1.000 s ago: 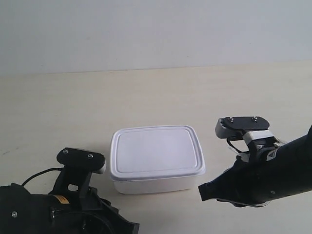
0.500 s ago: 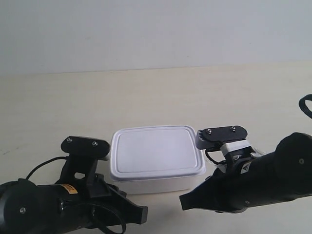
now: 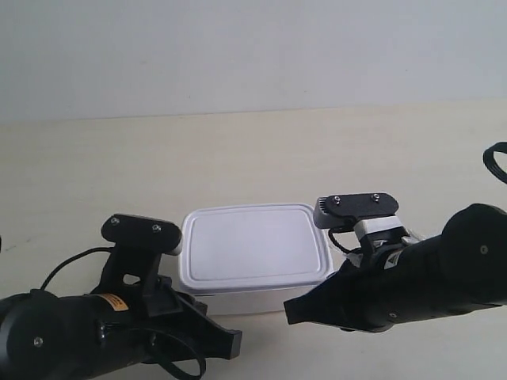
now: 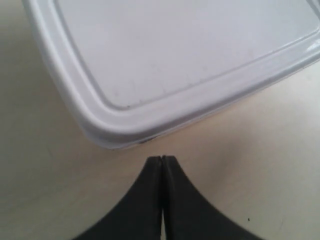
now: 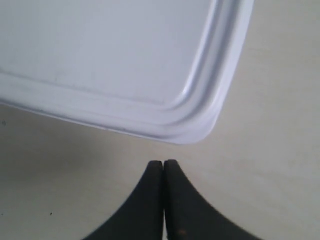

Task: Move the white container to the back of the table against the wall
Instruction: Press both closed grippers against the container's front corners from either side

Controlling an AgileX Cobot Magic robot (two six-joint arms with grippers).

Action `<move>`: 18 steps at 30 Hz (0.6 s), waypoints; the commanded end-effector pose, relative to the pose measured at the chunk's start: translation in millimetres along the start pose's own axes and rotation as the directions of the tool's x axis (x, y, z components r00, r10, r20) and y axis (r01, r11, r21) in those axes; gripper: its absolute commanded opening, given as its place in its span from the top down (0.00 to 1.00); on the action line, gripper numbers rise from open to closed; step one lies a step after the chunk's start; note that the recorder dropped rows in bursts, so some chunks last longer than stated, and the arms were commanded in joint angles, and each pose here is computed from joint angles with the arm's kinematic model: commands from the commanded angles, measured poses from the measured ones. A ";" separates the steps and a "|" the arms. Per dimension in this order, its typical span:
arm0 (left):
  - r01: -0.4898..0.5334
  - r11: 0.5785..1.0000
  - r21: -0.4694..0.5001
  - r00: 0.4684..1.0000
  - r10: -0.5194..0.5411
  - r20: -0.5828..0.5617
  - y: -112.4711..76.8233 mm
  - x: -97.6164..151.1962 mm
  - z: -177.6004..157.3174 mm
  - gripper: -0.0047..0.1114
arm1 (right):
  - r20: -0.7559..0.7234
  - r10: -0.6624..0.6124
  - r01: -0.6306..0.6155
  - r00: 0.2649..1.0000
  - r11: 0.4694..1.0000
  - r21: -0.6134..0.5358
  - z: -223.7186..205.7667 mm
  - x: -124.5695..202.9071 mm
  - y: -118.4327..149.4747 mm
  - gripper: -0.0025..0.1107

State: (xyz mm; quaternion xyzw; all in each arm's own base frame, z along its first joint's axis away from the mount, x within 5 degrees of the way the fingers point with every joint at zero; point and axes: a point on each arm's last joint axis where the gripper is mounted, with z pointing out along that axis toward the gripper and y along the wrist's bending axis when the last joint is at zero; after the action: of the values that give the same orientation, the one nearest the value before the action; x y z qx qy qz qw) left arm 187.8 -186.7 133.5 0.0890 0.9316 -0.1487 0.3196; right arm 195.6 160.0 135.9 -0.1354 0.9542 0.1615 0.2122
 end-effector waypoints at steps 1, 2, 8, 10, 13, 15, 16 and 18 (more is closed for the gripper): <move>-0.022 1.000 0.000 1.000 0.022 0.017 -1.5 -1.8 0.9 0.96 | 0.005 -0.006 0.006 1.000 1.000 -0.004 -0.1 -2.1 1.6 0.98; -0.022 1.000 -0.001 1.000 0.022 0.016 -1.4 -1.5 1.3 0.96 | 0.003 0.002 -0.002 1.000 1.000 -0.005 -0.1 -1.9 1.7 0.98; -0.049 0.998 -0.038 0.999 0.049 -0.007 1.3 4.9 15.5 0.96 | 0.012 0.002 -0.002 1.000 1.000 -0.003 -0.1 -2.9 1.6 0.98; -0.051 0.998 -0.038 0.999 0.051 -0.007 -1.9 2.3 20.9 0.96 | 0.018 0.002 -0.002 1.000 1.000 -0.004 -0.3 -4.4 2.1 0.98; -0.050 0.998 -0.034 0.999 0.051 0.004 -6.6 -2.8 26.7 0.96 | 0.016 -0.002 0.002 1.000 1.000 -0.008 -0.2 -5.7 3.1 0.98; -0.055 0.997 -0.049 0.998 0.055 0.010 -5.5 -2.2 30.8 0.96 | 0.017 -0.004 0.005 1.000 1.000 -0.009 1.3 -7.9 3.9 0.98; -0.057 0.996 -0.062 0.998 0.059 0.018 -4.1 -1.7 33.1 0.96 | 0.016 -0.004 0.004 1.000 1.000 -0.005 4.2 -9.0 3.9 0.98; -0.060 0.995 -0.075 0.998 0.062 0.024 -2.7 -1.1 35.4 0.96 | 0.005 -0.003 0.003 1.000 1.000 0.001 8.5 -9.0 3.5 0.98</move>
State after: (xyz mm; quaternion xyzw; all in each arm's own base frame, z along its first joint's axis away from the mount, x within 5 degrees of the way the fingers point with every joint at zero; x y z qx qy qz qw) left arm 205.5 -200.4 109.4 0.1057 0.9328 -0.1121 0.3259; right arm 202.1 165.1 136.5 -0.1321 0.9536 0.1644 0.2150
